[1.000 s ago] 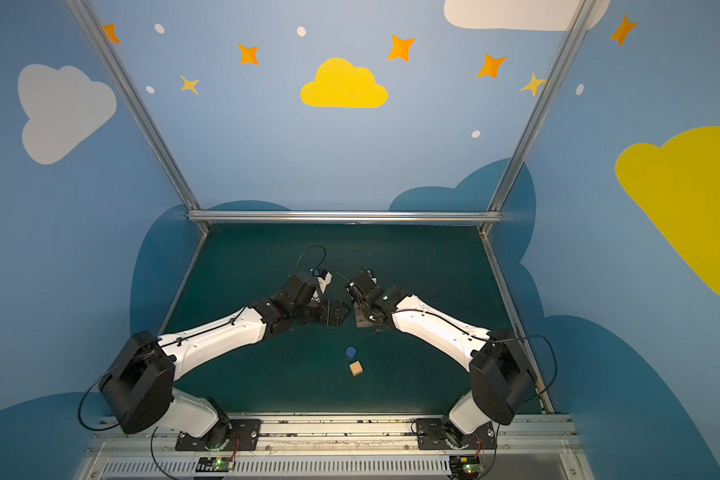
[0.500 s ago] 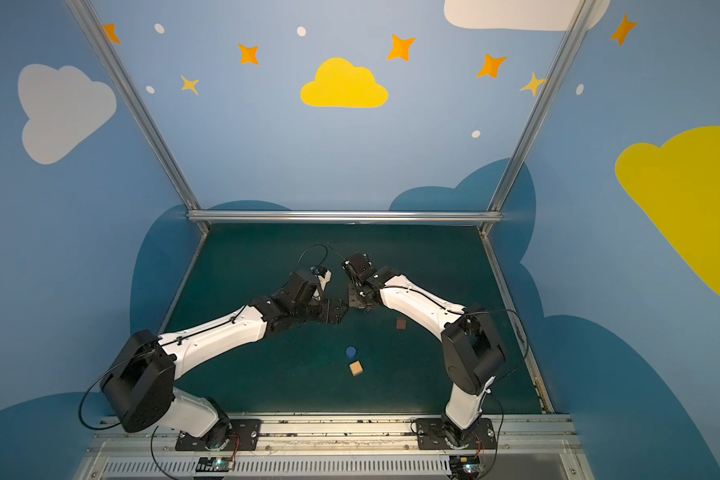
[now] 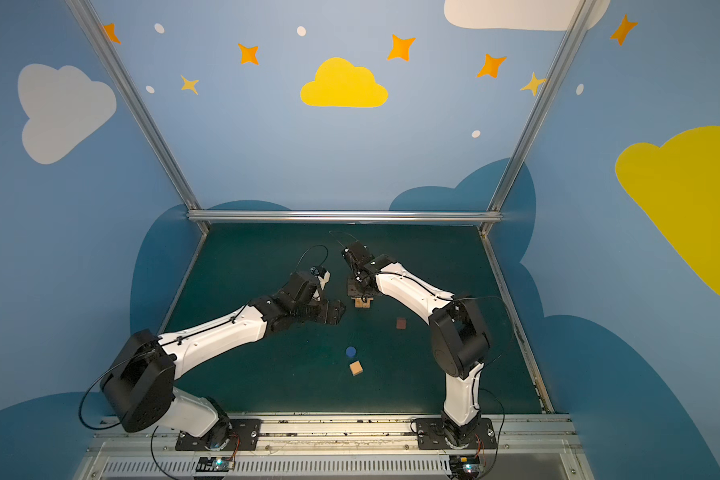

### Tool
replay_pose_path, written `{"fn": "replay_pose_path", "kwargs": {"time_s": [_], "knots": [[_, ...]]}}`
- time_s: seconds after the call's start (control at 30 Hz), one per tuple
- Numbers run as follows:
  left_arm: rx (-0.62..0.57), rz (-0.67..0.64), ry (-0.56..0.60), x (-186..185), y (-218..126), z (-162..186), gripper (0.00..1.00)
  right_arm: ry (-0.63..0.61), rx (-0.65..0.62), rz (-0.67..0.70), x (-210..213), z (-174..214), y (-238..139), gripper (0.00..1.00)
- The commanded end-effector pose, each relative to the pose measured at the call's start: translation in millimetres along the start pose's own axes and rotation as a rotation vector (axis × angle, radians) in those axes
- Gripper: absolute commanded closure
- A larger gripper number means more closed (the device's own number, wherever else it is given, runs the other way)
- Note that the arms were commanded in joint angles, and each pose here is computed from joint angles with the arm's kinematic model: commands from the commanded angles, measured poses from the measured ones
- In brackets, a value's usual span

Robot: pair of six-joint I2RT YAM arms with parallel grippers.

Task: Build the wood block tower
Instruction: 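Lower the pale plank with the right gripper onto the stack beside the printed block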

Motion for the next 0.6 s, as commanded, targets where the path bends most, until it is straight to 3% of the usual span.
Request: {"fn": "replay_pose_path", "kwargs": {"time_s": [0.0,0.57], "knots": [[-0.009,-0.016,0.016,1,-4,-3,0.01,0.011,0.035,0.008,-2,-1,1,1.00],[-0.024,-0.024,0.020,2,-8,-4,0.01,0.035,0.067,0.031,-7,-7,11,1.00]]}}
Point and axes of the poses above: each gripper's point midway between its finger pads, its own y axis out along the fingers, its own x axis along the line the jaws close on, z = x × y, the point moved 7 cm from there along -y, back along the fingers, and after that the axes turned 4 degrees about -y, right-handed, at the moved point
